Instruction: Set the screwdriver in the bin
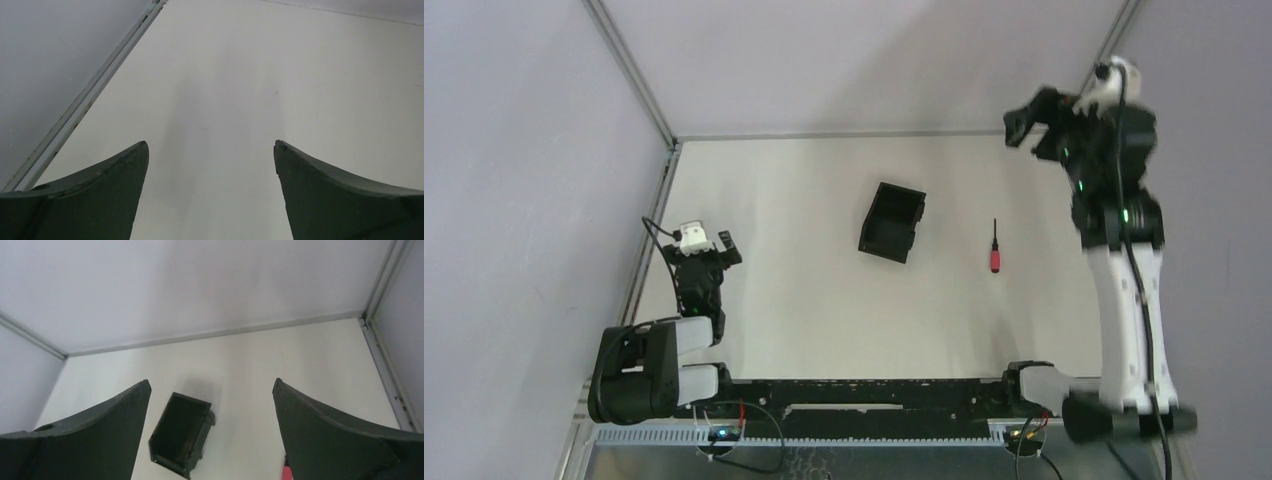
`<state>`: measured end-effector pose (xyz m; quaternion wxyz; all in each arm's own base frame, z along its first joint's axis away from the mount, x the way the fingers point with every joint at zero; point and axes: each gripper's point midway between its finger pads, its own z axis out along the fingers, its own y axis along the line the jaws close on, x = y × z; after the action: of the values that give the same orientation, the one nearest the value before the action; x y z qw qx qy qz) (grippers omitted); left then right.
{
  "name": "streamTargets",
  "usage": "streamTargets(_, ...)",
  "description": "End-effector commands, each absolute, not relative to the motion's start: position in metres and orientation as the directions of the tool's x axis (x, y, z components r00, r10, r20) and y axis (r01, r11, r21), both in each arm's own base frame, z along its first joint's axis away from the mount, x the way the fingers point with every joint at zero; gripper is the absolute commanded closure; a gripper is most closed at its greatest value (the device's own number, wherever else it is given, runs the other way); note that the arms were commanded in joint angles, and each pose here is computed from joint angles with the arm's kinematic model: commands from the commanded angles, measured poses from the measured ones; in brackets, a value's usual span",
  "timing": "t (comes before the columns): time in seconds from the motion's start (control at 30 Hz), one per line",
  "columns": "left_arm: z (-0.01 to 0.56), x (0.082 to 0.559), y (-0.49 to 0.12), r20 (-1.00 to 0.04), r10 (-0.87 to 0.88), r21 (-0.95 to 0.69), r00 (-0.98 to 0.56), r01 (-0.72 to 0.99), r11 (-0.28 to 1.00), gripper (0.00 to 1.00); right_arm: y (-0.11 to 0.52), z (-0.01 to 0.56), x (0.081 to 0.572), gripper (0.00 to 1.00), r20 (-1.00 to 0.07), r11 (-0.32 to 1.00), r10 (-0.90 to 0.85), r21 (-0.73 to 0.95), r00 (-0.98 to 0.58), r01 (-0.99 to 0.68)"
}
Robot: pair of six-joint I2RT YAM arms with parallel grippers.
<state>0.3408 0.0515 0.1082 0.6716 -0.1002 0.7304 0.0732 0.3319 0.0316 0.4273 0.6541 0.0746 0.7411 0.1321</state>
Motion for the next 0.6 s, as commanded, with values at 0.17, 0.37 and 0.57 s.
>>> streamTargets(0.17, 0.136, 0.354, 0.052, -1.000, -0.026, -0.025, -0.002, -0.239, 0.971, 0.00, -0.012, 0.216, 0.391, 0.00, -0.522, 0.978, 0.198, 0.047, -0.829, 0.204)
streamTargets(0.37, 0.136, 0.354, 0.052, -1.000, -0.026, -0.025, -0.002, -0.240, 0.971, 0.00, -0.021, 0.091, 0.379, 0.17, -0.295, 0.970, 0.240, 0.041, -0.925, 0.238)
streamTargets(0.57, 0.136, 0.354, 0.052, -1.000, -0.026, -0.025, -0.002, -0.239, 0.971, 0.00, -0.024, 0.018, 0.366, 0.29, -0.167, 0.973, 0.229, 0.004, -0.959, 0.231)
